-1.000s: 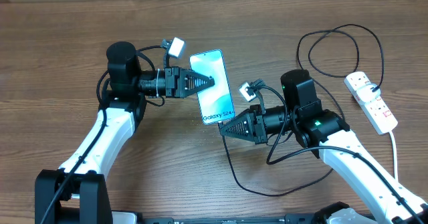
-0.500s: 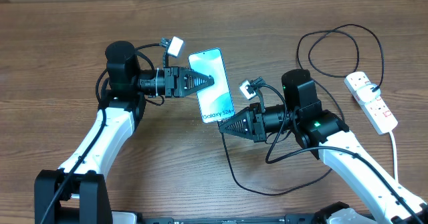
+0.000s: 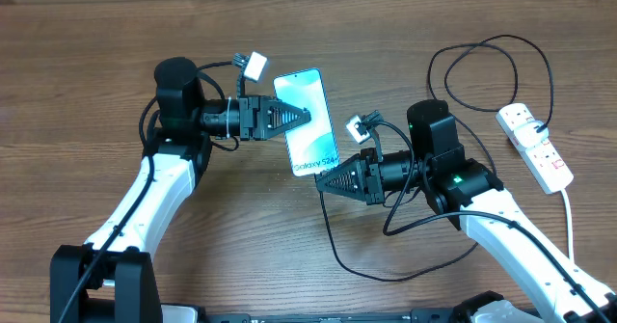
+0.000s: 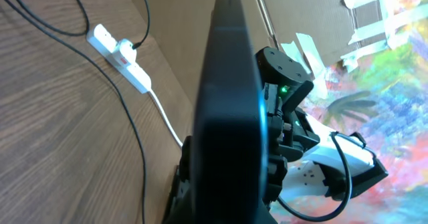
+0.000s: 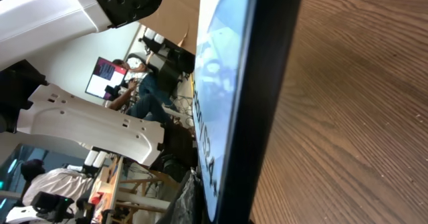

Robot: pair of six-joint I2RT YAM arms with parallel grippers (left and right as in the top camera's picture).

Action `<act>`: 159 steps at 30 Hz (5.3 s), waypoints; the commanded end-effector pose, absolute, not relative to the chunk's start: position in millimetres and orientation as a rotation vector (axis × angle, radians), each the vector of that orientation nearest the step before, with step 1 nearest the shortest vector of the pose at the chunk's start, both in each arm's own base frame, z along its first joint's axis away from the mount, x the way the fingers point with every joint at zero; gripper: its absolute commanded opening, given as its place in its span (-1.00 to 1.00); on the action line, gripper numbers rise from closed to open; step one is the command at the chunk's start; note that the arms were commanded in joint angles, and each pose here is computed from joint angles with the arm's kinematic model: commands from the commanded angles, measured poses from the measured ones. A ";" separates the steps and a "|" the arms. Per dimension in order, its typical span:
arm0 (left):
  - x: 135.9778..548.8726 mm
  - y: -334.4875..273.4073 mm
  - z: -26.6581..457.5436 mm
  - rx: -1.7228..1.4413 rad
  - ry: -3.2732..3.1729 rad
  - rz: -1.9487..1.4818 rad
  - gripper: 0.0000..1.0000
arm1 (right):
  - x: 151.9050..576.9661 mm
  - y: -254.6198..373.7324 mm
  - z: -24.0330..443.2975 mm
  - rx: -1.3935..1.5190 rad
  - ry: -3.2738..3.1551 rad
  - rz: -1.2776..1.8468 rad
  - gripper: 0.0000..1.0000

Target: Plug charger to phone and switch on socket

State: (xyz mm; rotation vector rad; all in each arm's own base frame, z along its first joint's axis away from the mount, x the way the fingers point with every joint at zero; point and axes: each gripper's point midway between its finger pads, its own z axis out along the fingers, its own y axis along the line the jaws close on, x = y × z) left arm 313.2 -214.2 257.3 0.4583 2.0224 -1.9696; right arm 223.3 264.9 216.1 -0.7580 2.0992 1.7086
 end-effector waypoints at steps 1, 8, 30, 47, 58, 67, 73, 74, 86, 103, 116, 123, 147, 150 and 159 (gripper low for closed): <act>265.4 -239.1 259.7 0.703 2.008 -2.126 -0.92 | 241.2 268.4 240.5 -0.786 2.005 1.621 -0.92; 257.1 -245.1 254.0 0.707 2.031 -2.156 -0.92 | 242.2 268.5 241.8 -0.792 1.998 1.612 -0.92; 277.4 -233.5 252.6 0.650 2.003 -2.056 -0.91 | 231.4 264.2 226.3 -0.722 2.140 1.657 -0.37; 327.9 -203.4 240.3 0.373 2.039 -1.837 -0.92 | 224.4 256.0 200.6 -0.607 2.331 1.612 0.81; 332.2 -202.8 238.6 0.314 2.063 -1.833 -0.92 | 231.8 266.1 183.9 -0.619 2.370 1.426 0.04; 326.5 -203.7 240.8 0.331 2.065 -1.875 -0.92 | 240.8 270.5 173.3 -0.611 2.384 1.283 -0.62; 308.9 -205.4 247.7 0.485 2.009 -1.941 -0.91 | 248.7 269.7 174.1 -0.598 2.363 1.242 -0.92; 305.3 -206.3 248.6 0.515 1.998 -1.951 -0.92 | 249.4 270.2 175.2 -0.601 2.356 1.242 -0.92; 281.4 -218.7 233.4 0.611 2.000 -1.991 -0.92 | 245.7 274.6 185.4 -0.626 2.332 1.296 -0.92; 269.1 -238.1 217.8 0.684 2.032 -1.928 -0.91 | 252.5 277.3 203.5 -0.601 2.317 1.299 -0.92; 261.7 -236.6 210.8 0.626 2.101 -1.969 -0.92 | 260.1 275.7 206.1 -0.589 2.293 1.275 -0.92; 258.4 -239.2 209.8 0.628 2.113 -1.980 -0.91 | 262.3 277.6 210.6 -0.598 2.264 1.280 -0.92; 260.7 -249.7 194.9 0.593 2.210 -1.883 -0.92 | 254.6 273.6 201.7 -0.583 2.330 1.287 -0.90; 263.0 -247.8 194.4 0.575 2.217 -1.878 -0.92 | 252.3 272.4 198.8 -0.577 2.351 1.286 -0.79; 301.7 -229.9 161.6 0.261 2.410 -1.592 -0.92 | 246.0 268.9 191.3 -0.561 2.407 1.285 -0.52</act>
